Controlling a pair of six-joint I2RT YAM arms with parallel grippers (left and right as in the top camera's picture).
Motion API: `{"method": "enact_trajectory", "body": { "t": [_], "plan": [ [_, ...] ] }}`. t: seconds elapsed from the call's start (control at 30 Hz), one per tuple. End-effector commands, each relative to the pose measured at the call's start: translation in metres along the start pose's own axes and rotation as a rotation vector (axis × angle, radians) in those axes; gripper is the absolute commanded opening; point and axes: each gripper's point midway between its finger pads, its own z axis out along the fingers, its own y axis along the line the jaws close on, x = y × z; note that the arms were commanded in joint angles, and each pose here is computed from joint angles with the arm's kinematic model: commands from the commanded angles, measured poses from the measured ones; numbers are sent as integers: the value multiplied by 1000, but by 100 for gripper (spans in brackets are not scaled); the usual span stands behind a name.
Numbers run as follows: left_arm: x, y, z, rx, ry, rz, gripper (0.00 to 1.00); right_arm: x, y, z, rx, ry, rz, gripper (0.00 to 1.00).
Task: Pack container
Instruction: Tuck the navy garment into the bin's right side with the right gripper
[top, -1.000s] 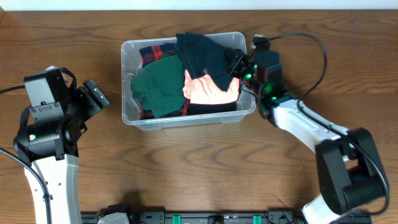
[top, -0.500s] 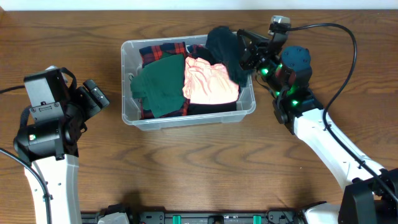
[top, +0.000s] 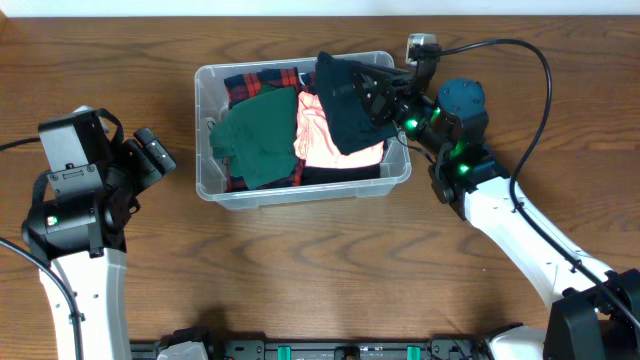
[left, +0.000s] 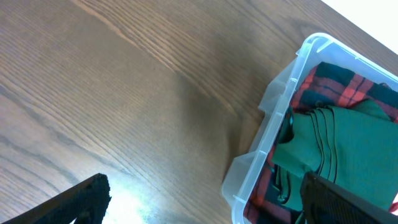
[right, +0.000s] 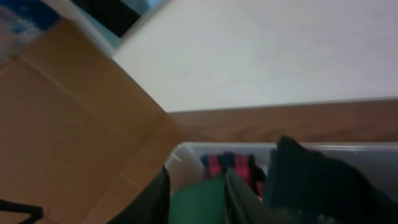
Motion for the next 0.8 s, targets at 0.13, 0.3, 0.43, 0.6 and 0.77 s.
{"method": "enact_trajectory", "body": {
  "t": [0.13,0.3,0.43,0.6,0.77],
  "plan": [
    [-1,3,1,-15,-3,-12,98,2,-29,-3,144,-4,-17,15],
    [-1,3,1,-15,-3,-12,98,25,-23,7,136,53,-94,12],
    [-1,3,1,-15,-2,-12,98,60,-54,24,242,101,-98,9],
    [-1,3,1,-15,-3,-12,98,128,-99,41,303,255,-43,6],
    [-1,3,1,-15,-3,-12,98,150,-101,45,296,308,-41,5]
  ]
}}
